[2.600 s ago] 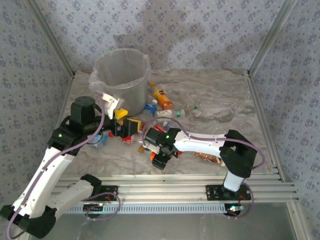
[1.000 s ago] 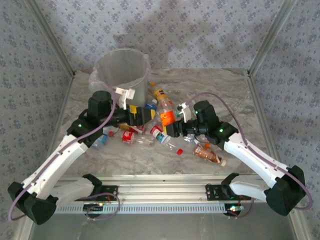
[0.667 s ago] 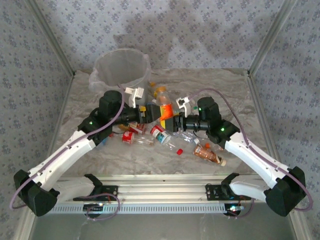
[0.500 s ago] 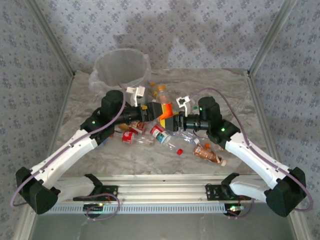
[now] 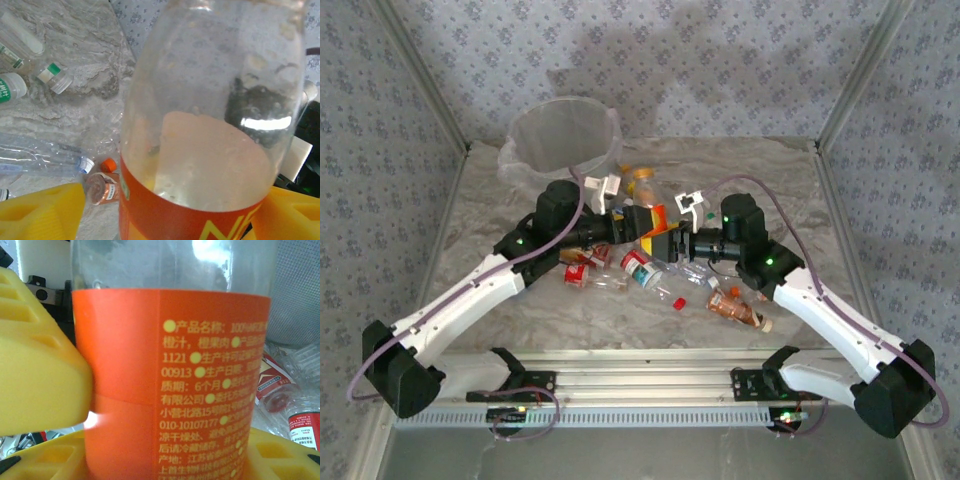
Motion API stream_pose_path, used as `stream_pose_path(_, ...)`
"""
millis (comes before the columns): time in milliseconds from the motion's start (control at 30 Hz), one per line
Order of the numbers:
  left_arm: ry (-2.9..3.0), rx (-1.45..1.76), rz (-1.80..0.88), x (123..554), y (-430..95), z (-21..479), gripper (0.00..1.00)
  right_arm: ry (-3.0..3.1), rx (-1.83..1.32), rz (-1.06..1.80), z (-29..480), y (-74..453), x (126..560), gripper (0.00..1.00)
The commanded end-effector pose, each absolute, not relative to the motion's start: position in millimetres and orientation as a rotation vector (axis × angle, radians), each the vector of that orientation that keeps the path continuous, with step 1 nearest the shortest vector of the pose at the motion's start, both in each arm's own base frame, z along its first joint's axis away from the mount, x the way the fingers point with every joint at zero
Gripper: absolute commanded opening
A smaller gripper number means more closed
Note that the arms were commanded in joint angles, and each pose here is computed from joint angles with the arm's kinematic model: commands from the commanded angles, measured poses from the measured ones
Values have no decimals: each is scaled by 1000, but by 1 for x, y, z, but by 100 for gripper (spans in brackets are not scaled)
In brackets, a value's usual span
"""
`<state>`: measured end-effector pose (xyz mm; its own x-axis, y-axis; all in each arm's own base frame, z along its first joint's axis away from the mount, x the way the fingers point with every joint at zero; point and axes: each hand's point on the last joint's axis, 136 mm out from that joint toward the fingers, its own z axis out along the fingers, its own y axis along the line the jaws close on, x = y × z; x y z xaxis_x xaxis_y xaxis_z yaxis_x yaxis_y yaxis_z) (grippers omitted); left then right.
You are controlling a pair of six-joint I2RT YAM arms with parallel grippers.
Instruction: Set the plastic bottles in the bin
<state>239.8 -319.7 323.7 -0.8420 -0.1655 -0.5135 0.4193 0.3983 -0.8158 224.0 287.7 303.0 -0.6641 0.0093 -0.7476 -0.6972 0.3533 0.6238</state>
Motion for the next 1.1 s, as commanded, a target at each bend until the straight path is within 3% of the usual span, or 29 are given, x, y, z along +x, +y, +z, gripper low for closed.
stream_pose_path(0, 2036, 254, -1508, 239, -326, 354, 79, 1922, -627, 1386, 310, 289, 215, 55)
stream_pose_path(500, 2027, 295, -1499, 236, -328, 357, 52, 1947, -622, 1365, 303, 290, 218, 56)
stream_pose_path(733, 2038, 291, -1427, 239, -321, 361, 49, 1922, -650, 1363, 309, 288, 212, 78)
stream_pose_path(1067, 2073, 328, -1238, 259, -296, 384, 49, 1846, -663, 1284, 342, 266, 196, 97)
